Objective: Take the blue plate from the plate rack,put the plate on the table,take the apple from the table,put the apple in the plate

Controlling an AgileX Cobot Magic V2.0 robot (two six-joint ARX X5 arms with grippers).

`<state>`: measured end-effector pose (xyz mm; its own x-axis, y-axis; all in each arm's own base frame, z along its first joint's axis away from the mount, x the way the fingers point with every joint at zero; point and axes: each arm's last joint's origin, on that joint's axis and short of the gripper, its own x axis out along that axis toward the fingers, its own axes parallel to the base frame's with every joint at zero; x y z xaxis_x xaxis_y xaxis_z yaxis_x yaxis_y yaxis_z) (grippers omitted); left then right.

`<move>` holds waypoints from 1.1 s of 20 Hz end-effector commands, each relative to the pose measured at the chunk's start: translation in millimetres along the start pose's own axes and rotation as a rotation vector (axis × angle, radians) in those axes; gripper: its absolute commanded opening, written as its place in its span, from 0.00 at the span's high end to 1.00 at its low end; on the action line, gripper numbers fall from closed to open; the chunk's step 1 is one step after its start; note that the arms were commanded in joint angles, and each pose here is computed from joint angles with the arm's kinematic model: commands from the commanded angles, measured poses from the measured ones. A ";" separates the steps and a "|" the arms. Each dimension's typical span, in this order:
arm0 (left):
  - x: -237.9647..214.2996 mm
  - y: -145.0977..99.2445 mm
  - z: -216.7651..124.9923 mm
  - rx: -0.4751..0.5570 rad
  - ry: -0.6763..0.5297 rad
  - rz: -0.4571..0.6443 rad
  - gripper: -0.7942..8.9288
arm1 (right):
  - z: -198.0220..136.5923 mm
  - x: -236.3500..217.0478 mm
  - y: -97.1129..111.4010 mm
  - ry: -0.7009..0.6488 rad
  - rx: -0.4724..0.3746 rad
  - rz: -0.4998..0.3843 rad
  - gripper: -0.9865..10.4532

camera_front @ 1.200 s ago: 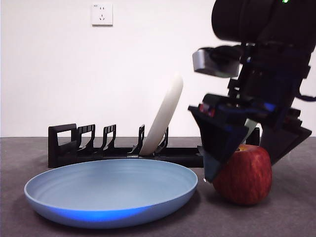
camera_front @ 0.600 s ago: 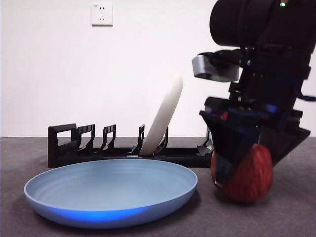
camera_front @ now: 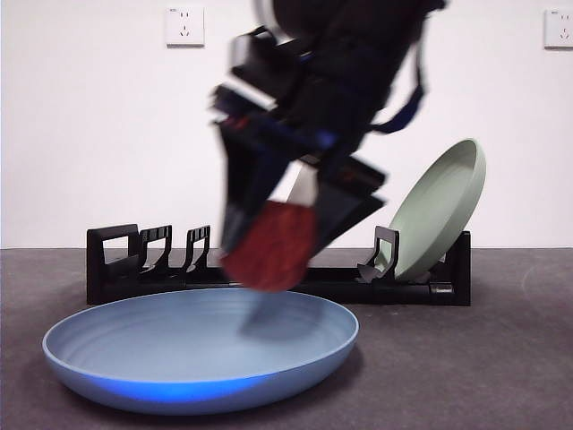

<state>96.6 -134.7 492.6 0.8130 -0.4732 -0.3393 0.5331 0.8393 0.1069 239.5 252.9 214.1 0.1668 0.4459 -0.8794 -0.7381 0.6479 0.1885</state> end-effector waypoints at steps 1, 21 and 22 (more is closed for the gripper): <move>0.0 2.1 -0.8 0.019 0.000 0.061 0.40 | 8.9 14.2 14.1 0.012 -0.058 -0.012 0.93; -0.6 14.8 -8.1 0.116 0.071 0.370 0.40 | 2.3 47.6 23.9 0.096 -0.110 -0.059 0.28; -0.5 14.8 -8.6 0.120 0.076 0.370 0.40 | 2.5 47.2 24.0 0.095 -0.109 -0.059 0.28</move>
<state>101.7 -120.0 486.8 0.9368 -0.1251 -0.3266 0.2381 0.9123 0.3333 232.0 288.7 182.7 0.1614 0.3516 -0.9221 -0.7921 0.6035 0.0915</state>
